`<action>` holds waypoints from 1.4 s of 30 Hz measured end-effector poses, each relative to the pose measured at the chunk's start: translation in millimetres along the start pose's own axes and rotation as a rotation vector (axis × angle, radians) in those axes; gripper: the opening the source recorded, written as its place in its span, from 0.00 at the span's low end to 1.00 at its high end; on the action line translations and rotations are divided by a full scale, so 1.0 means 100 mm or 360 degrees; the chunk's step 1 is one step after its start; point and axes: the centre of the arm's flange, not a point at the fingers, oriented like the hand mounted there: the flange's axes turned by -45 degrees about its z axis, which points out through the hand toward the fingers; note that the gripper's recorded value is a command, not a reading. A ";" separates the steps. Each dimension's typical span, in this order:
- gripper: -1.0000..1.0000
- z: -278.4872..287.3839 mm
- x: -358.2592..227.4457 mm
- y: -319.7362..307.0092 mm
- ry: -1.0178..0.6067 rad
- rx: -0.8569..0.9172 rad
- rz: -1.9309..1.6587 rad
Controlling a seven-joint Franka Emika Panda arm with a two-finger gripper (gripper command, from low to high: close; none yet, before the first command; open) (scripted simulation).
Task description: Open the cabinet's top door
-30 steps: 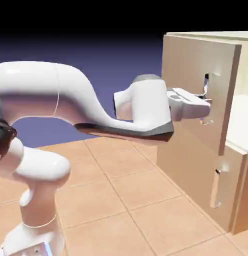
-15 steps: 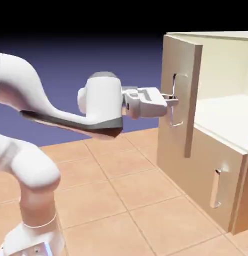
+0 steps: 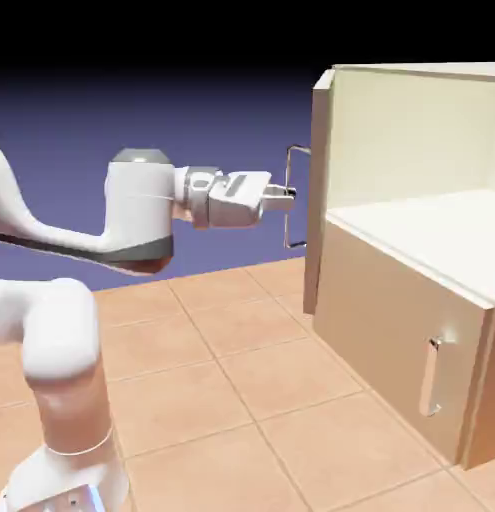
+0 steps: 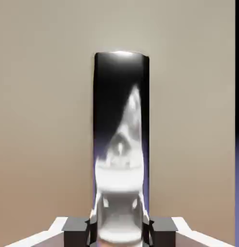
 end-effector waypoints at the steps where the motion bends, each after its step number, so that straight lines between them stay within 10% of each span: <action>1: 0.00 -0.05 0.00 -0.02 0.0000 -0.0017 0.0000; 42: 0.00 -2.83 0.01 -2.19 -0.0004 -0.1153 0.0004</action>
